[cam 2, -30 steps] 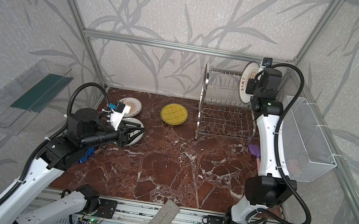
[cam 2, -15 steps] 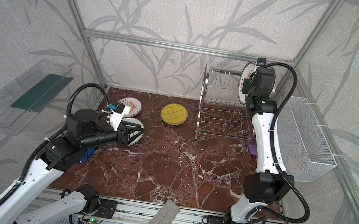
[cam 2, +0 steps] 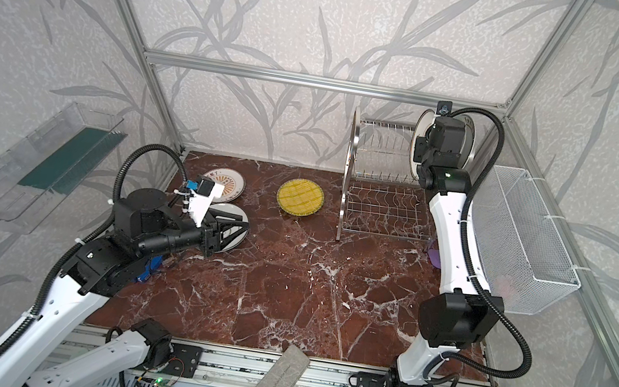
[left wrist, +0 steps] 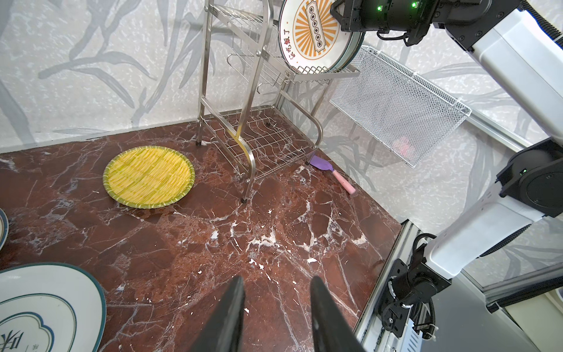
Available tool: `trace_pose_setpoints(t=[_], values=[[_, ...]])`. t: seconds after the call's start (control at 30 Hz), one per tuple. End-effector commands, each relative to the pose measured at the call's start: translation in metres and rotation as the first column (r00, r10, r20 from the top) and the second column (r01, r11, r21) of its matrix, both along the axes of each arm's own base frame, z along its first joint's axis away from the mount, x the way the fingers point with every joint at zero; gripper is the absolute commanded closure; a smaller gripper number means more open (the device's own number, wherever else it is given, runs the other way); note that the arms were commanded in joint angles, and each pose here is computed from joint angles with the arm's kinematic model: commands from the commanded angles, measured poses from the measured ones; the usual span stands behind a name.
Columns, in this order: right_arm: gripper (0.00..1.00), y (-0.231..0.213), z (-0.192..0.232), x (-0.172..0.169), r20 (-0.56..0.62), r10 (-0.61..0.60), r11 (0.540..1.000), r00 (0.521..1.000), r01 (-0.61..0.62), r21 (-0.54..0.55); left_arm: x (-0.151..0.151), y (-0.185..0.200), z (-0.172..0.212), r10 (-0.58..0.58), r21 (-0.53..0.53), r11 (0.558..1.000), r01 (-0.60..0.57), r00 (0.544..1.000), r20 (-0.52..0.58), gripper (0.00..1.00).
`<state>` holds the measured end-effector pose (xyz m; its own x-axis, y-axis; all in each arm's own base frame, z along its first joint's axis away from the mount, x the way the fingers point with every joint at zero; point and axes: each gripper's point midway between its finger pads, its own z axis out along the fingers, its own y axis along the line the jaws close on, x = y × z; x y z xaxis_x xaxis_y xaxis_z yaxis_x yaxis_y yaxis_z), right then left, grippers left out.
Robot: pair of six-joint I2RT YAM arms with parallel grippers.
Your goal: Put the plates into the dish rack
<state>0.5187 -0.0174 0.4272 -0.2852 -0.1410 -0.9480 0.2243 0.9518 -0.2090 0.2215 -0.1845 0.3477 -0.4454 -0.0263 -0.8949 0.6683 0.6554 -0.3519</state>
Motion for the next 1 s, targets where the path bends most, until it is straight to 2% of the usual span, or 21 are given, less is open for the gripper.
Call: trace_pose_setpoints(t=[0.0,0.4,0.6,0.97], values=[[1.0,-0.001,0.009,0.004,0.047,-0.026,1.0,0.999,0.027,-0.017,-0.004,0.0,-0.001,-0.016,0.004,1.0,0.016,1.0,0.01,0.65],[1.0,0.008,-0.01,0.014,-0.012,-0.006,1.0,1.0,0.005,-0.018,-0.004,-0.001,-0.001,-0.019,0.001,1.0,0.019,1.0,0.009,0.65],[0.89,0.008,-0.009,0.014,-0.015,-0.003,1.0,1.0,0.003,-0.017,-0.003,-0.001,-0.002,-0.018,0.003,1.0,0.018,1.0,0.008,0.65],[0.85,0.01,-0.011,0.013,-0.025,0.006,1.0,1.0,-0.006,-0.01,-0.004,-0.001,-0.001,-0.022,0.0,1.0,0.022,1.0,0.006,0.65]])
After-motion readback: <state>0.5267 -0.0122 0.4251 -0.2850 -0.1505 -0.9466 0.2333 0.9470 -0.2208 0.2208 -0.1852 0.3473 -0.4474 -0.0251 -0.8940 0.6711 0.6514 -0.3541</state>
